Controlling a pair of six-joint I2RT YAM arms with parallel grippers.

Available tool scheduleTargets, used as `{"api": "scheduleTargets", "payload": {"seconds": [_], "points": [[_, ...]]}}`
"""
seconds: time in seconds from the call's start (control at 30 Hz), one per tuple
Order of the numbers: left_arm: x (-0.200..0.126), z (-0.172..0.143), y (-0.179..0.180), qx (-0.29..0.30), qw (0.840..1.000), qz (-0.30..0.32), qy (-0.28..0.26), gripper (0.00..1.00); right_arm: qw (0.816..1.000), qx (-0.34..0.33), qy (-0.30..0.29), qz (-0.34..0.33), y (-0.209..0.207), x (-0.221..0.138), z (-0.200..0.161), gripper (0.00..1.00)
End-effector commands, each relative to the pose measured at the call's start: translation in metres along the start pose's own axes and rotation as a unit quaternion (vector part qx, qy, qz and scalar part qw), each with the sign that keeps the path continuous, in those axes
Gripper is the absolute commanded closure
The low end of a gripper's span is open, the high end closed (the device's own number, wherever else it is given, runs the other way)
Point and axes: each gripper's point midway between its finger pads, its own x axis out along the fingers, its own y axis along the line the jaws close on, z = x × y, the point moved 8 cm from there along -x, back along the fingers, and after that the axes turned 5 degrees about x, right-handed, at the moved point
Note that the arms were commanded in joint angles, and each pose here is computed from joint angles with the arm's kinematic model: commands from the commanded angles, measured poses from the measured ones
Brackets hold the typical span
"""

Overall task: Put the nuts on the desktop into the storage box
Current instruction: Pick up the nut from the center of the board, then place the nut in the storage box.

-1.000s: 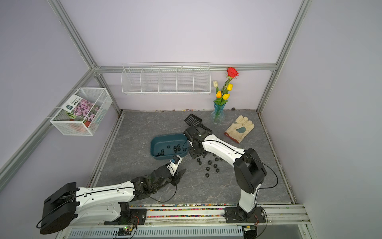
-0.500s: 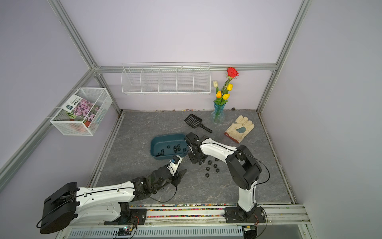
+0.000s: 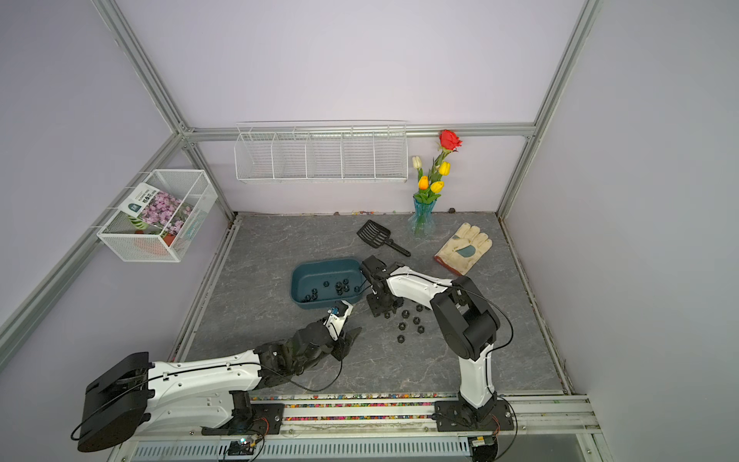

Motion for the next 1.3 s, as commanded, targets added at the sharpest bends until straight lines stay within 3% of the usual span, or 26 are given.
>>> {"api": "scheduleTargets", "payload": {"seconds": [0.0,0.5,0.67,1.27], "points": [[0.001,0.002,-0.002,-0.007,1.0,-0.003,-0.003,0.45,1.0,0.006,0.017,-0.004,-0.003,0.012,-0.005,0.48],[0.001,-0.001,-0.002,-0.008,1.0,0.0,0.002,0.44,0.999,0.01,0.033,-0.008,-0.004,0.024,-0.013,0.73],[0.001,0.0,-0.001,-0.009,1.0,0.001,0.0,0.45,0.999,0.008,0.032,-0.007,-0.003,0.021,-0.012,0.77],[-0.019,0.01,0.025,-0.032,0.994,0.099,-0.035,0.44,0.997,-0.037,-0.062,0.04,0.033,-0.075,0.05,0.77]]}}
